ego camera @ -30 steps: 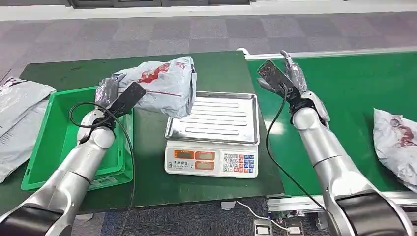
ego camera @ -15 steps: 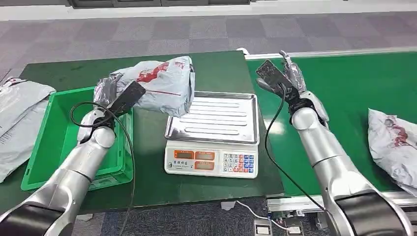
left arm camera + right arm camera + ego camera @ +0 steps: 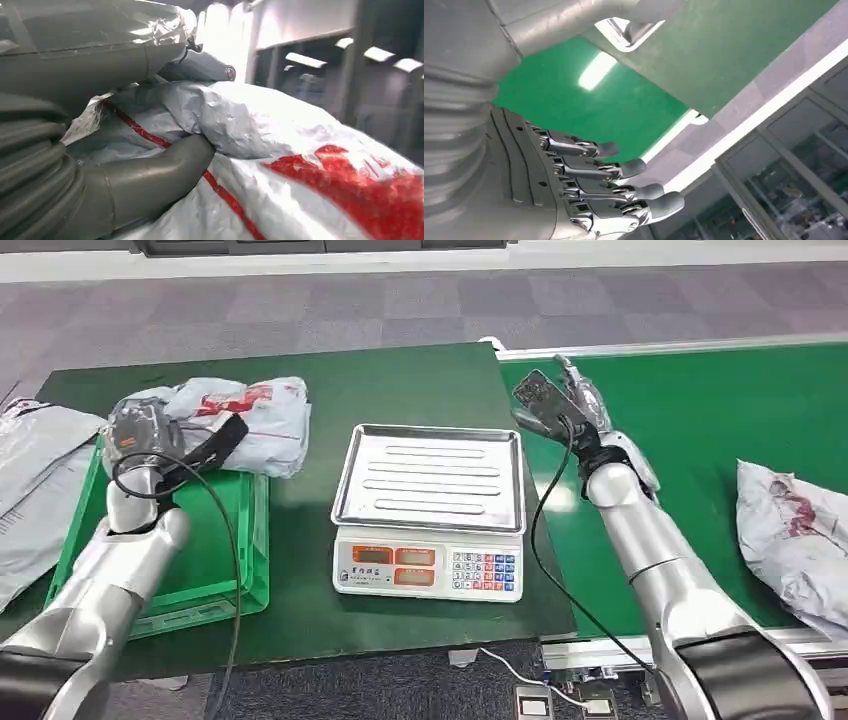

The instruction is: Moved the parcel from conveyor to table for the left to box.

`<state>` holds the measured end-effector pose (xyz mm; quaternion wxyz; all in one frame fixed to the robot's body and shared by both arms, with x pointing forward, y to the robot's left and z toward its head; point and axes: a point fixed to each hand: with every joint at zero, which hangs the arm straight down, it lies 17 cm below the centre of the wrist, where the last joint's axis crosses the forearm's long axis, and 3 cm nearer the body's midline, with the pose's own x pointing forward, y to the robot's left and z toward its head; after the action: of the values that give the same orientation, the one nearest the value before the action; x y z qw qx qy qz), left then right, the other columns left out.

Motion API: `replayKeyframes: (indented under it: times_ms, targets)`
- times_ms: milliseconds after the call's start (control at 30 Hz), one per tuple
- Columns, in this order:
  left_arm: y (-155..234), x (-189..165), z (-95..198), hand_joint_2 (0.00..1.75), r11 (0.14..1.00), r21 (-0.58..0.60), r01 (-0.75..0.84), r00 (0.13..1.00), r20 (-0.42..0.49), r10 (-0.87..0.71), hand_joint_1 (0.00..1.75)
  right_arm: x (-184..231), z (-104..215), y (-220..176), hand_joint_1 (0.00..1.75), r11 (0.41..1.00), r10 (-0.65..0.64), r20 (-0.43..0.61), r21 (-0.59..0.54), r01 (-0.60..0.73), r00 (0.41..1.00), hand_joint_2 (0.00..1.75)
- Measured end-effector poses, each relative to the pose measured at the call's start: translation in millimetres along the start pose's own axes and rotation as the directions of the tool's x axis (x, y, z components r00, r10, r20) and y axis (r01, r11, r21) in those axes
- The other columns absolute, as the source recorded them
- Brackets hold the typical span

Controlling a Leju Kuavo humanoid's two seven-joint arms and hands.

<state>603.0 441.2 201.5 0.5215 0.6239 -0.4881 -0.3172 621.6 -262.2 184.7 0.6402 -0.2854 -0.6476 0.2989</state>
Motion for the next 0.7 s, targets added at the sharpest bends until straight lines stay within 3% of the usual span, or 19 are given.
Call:
replayKeyframes:
  times_ms: [333,367,700]
  targets:
    - [0,-56,-4,1.75,0.986,-0.025,0.165,0.982,-0.086,-0.166,1.75,-30,7,1,0.0,0.999,-0.034,-0.035,0.035,0.035,0.999,1.75]
    - [1,-58,-4,0.0,0.985,-0.024,0.169,0.981,-0.088,-0.171,1.75,-31,7,1,0.0,0.999,-0.033,-0.037,0.035,0.034,0.999,0.0]
    - [8,-98,-10,0.0,0.972,-0.076,0.224,0.961,-0.15,-0.233,1.75,-52,10,-7,0.0,0.998,-0.037,-0.1,0.037,0.041,0.994,0.0]
